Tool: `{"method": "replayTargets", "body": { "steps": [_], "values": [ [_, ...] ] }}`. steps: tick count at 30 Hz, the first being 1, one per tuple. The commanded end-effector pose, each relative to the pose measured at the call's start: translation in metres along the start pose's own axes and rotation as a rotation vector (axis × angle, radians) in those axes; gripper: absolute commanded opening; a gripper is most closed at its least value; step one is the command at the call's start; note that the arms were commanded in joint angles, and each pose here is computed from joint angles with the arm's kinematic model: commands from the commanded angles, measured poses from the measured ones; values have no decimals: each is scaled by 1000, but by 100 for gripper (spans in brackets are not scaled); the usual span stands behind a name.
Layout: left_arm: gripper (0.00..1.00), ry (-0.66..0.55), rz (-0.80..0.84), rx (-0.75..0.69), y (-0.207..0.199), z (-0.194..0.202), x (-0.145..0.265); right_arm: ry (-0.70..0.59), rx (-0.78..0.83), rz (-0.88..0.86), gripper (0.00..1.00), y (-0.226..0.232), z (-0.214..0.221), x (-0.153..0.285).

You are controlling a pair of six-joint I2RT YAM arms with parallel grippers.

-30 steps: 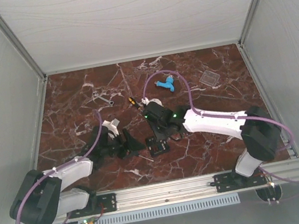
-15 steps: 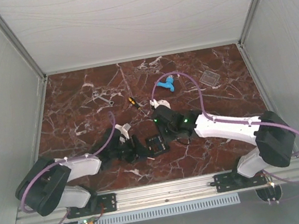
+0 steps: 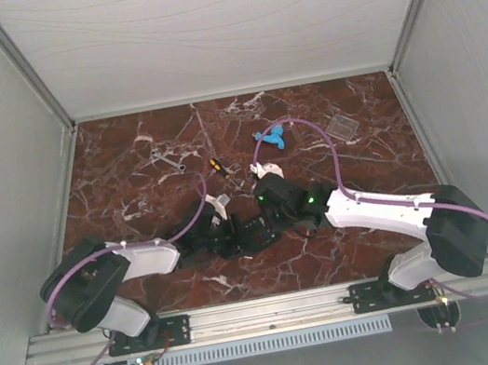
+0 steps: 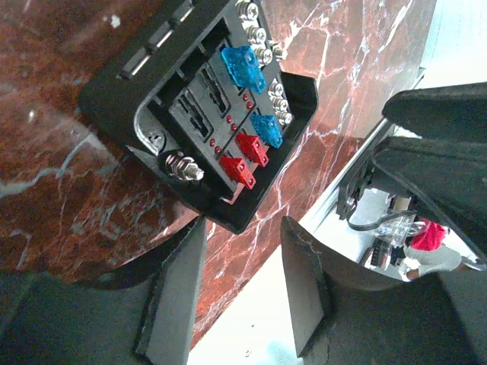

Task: Snap on the fuse box
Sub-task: Adjust the fuse box base at the center of the board.

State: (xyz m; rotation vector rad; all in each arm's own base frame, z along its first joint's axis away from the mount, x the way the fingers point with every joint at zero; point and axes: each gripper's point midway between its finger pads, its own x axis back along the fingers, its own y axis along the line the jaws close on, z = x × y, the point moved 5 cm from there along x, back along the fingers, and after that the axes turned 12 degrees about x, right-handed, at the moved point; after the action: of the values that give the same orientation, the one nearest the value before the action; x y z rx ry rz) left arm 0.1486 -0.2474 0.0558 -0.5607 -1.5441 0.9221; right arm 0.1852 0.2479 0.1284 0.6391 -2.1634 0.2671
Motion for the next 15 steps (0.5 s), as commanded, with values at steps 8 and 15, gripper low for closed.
{"method": "replayTargets", "body": {
  "steps": [8,15],
  "values": [
    [47,-146,102,-34,-27,-26,14,-52,79,-39,21,5,-21,-9],
    [49,-232,53,-36,-21,-54,31,-41,113,-30,18,9,-29,-21]
  ]
}}
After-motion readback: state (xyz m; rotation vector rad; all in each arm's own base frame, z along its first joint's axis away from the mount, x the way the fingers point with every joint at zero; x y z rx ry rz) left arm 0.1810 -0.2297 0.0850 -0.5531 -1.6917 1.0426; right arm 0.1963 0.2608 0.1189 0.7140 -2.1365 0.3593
